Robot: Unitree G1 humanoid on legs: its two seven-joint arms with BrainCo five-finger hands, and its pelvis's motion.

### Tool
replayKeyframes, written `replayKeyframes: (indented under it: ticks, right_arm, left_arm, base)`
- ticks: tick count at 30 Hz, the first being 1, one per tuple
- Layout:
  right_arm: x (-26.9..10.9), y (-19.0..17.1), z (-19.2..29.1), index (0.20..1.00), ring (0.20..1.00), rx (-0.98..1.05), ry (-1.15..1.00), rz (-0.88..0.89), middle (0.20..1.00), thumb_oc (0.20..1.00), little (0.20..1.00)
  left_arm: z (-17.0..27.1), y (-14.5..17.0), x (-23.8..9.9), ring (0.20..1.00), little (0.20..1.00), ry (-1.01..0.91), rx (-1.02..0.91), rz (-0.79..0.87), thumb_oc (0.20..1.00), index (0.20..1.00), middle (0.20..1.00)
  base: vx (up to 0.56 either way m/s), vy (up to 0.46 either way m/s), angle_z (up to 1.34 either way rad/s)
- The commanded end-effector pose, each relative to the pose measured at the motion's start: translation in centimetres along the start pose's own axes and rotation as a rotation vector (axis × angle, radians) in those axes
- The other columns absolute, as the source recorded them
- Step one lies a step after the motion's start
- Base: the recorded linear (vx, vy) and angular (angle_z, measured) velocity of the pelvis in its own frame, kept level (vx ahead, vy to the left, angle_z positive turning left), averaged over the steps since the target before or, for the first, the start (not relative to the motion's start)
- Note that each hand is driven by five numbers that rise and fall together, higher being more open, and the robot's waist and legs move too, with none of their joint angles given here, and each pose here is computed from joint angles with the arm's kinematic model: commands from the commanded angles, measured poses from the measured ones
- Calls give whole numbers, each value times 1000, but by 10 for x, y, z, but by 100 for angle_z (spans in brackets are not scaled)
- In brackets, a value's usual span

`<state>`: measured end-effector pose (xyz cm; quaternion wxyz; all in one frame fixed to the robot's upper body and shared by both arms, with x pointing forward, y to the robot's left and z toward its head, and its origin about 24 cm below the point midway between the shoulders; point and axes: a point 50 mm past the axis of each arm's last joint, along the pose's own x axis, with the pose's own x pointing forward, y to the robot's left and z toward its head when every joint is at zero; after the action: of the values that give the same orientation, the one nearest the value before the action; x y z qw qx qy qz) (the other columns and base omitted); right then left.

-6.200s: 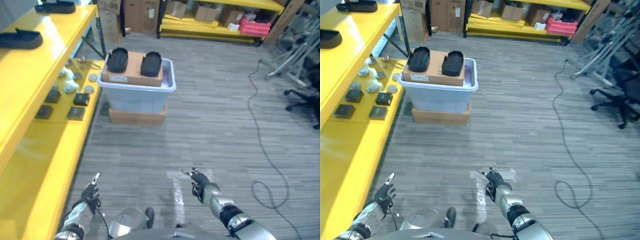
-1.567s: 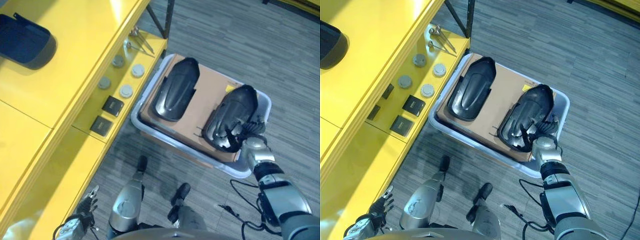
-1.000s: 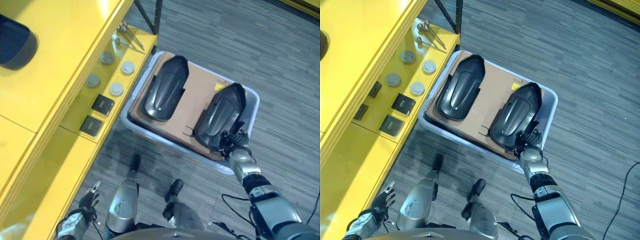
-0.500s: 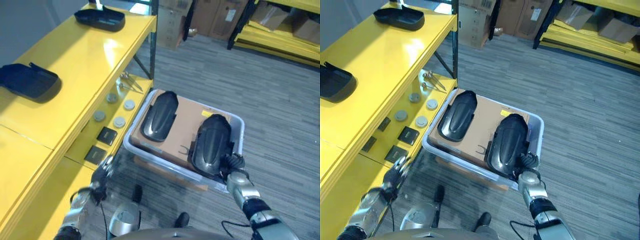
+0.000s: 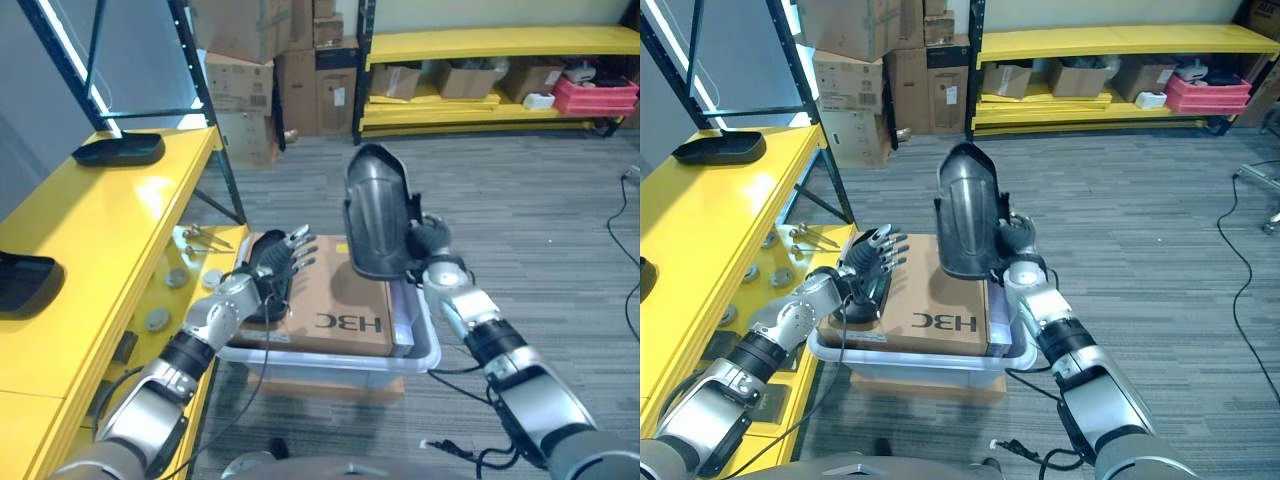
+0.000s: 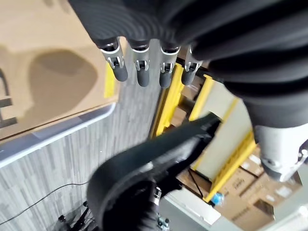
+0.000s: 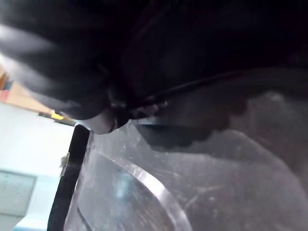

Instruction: Move parts from the plastic box to the shelf.

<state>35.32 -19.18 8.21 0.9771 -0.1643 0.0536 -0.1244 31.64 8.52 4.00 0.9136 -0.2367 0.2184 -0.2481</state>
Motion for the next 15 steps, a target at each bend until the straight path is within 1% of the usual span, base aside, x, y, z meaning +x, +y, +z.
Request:
replayKeyframes:
  ticks: [1, 3, 8, 12, 15]
  right_arm:
    - [8, 7, 31, 200, 200, 37, -102, 31, 200, 200, 200]
    - [8, 19, 41, 200, 200, 55, -125, 69, 200, 200, 200]
    - [4, 37, 55, 200, 200, 52, -154, 142, 200, 200, 200]
    - [-1, 48, 49, 200, 200, 53, -127, 189, 200, 200, 200]
    - [-4, 56, 44, 200, 200, 48, -112, 217, 200, 200, 200]
  left_arm:
    - [7, -9, 7, 1000, 1000, -20, -47, -5, 1000, 1000, 1000]
    - [10, -13, 14, 1000, 1000, -15, -40, 16, 1000, 1000, 1000]
    - [15, -11, 22, 1000, 1000, -26, -34, 51, 1000, 1000, 1000]
    - [24, -17, 24, 1000, 1000, -71, -18, 5, 1000, 1000, 1000]
    - [28, -27, 25, 1000, 1000, -94, 37, -37, 1000, 1000, 1000]
  base:
    - [0, 0, 0]
    - [0, 0, 0]
    - [0, 0, 0]
    - [0, 0, 0]
    - [0, 0, 0]
